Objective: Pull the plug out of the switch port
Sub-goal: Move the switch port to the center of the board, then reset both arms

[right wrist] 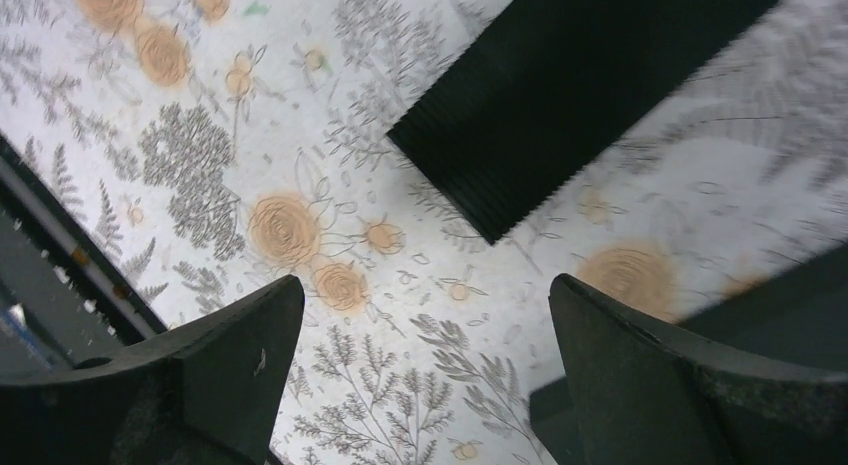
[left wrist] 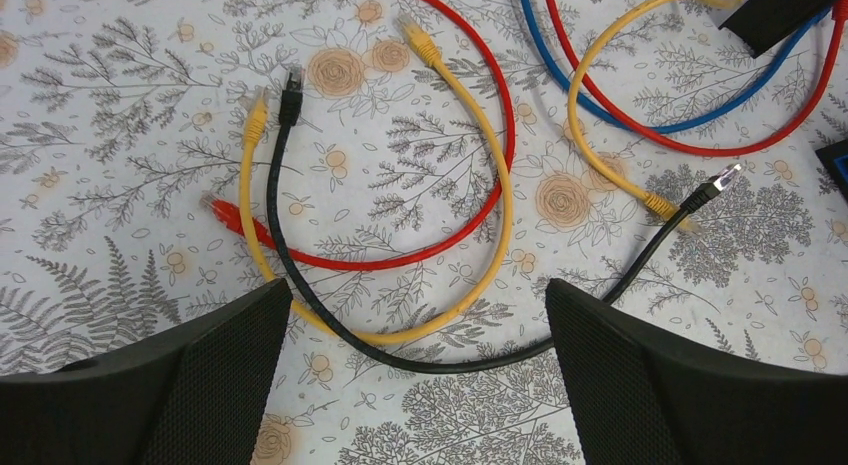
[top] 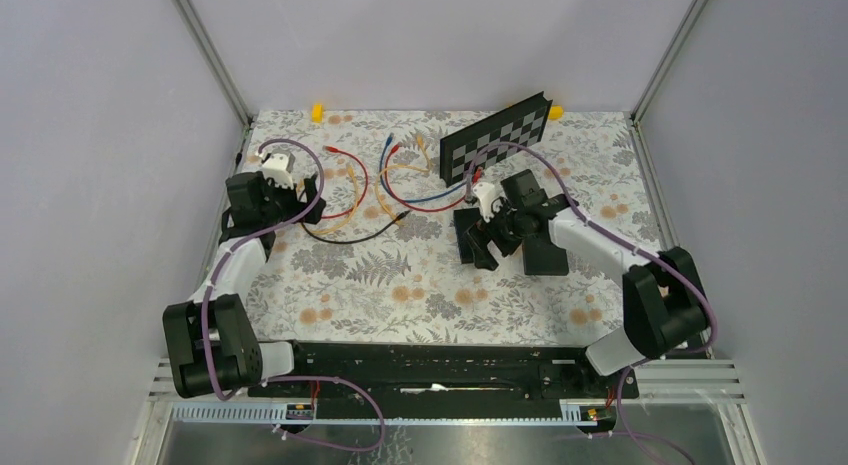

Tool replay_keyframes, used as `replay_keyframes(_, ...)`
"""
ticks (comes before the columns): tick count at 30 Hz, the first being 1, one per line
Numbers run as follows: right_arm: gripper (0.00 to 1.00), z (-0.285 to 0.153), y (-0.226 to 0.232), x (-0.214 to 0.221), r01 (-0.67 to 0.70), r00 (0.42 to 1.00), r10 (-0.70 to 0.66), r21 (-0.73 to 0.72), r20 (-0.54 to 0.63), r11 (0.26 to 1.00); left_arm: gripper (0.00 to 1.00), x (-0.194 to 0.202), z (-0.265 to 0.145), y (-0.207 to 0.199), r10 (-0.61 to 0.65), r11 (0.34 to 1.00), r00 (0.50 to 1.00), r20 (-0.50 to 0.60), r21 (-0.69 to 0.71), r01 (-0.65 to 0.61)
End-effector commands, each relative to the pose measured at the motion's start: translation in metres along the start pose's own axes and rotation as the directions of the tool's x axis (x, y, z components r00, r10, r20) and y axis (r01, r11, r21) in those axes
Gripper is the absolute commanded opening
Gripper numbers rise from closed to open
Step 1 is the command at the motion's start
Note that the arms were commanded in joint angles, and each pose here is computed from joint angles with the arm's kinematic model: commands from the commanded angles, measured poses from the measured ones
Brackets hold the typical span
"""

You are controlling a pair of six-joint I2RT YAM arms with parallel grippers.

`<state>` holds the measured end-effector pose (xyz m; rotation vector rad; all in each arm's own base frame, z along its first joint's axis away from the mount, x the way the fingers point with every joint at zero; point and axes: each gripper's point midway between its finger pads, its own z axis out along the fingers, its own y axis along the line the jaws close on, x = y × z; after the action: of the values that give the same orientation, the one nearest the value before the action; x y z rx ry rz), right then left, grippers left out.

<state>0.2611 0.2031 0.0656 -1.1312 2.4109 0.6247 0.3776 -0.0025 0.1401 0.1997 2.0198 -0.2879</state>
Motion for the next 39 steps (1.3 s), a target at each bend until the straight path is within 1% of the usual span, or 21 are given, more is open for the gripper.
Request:
replay_keyframes(1,1.00,-0.039,-0.027,-0.030,-0.005,0.993,-0.025,0.246,0.119,0.969,0.99,-0.024,-0.012,0.002,0.089,0.996,0.993,0.075,-0.034,-0.087)
replay_keyframes(8,1.00,-0.104,-0.055,-0.046,-0.068,0.961,-0.081,0.513,0.264,0.856,0.99,-0.048,-0.032,-0.010,0.096,0.995,0.988,0.125,-0.017,-0.095)
replay_keyframes(11,1.00,-0.129,-0.059,-0.050,-0.115,0.937,-0.100,0.569,0.333,0.814,0.99,-0.057,-0.042,-0.016,0.082,0.997,0.989,0.125,-0.009,-0.082)
replay_keyframes(15,1.00,-0.152,-0.057,-0.052,-0.172,0.905,-0.111,0.589,0.412,0.790,0.99,-0.067,-0.056,-0.018,0.051,0.998,0.989,0.139,-0.031,-0.047)
replay_keyframes(17,1.00,-0.160,-0.056,-0.053,-0.223,0.881,-0.098,0.588,0.463,0.777,0.99,-0.071,-0.064,-0.020,0.048,0.998,0.987,0.153,-0.038,-0.043)
replay_keyframes(19,1.00,-0.163,-0.052,-0.053,-0.239,0.859,-0.091,0.553,0.504,0.798,0.99,-0.073,-0.071,-0.022,0.060,0.998,0.985,0.164,-0.039,-0.054)
replay_keyframes(22,1.00,-0.175,-0.051,-0.052,-0.260,0.838,-0.100,0.554,0.536,0.791,0.99,-0.072,-0.081,-0.027,0.081,0.996,0.984,0.159,-0.041,-0.075)
replay_keyframes(25,1.00,-0.185,-0.048,-0.049,-0.251,0.822,-0.133,0.560,0.555,0.789,0.99,-0.072,-0.094,-0.033,0.134,0.991,0.979,0.156,-0.039,-0.129)
replay_keyframes(30,1.00,-0.207,-0.049,-0.039,-0.281,0.784,-0.162,0.575,0.600,0.768,0.99,-0.073,-0.114,-0.050,0.190,0.981,0.959,0.211,-0.015,-0.191)
replay_keyframes(34,1.00,-0.222,-0.042,-0.040,-0.292,0.736,-0.174,0.538,0.655,0.791,0.99,-0.063,-0.117,-0.067,0.169,0.981,0.950,0.261,0.050,-0.189)
replay_keyframes(39,1.00,-0.239,-0.039,-0.036,-0.313,0.697,-0.196,0.538,0.690,0.783,0.99,-0.058,-0.115,-0.063,0.173,0.982,0.948,0.267,0.026,-0.187)
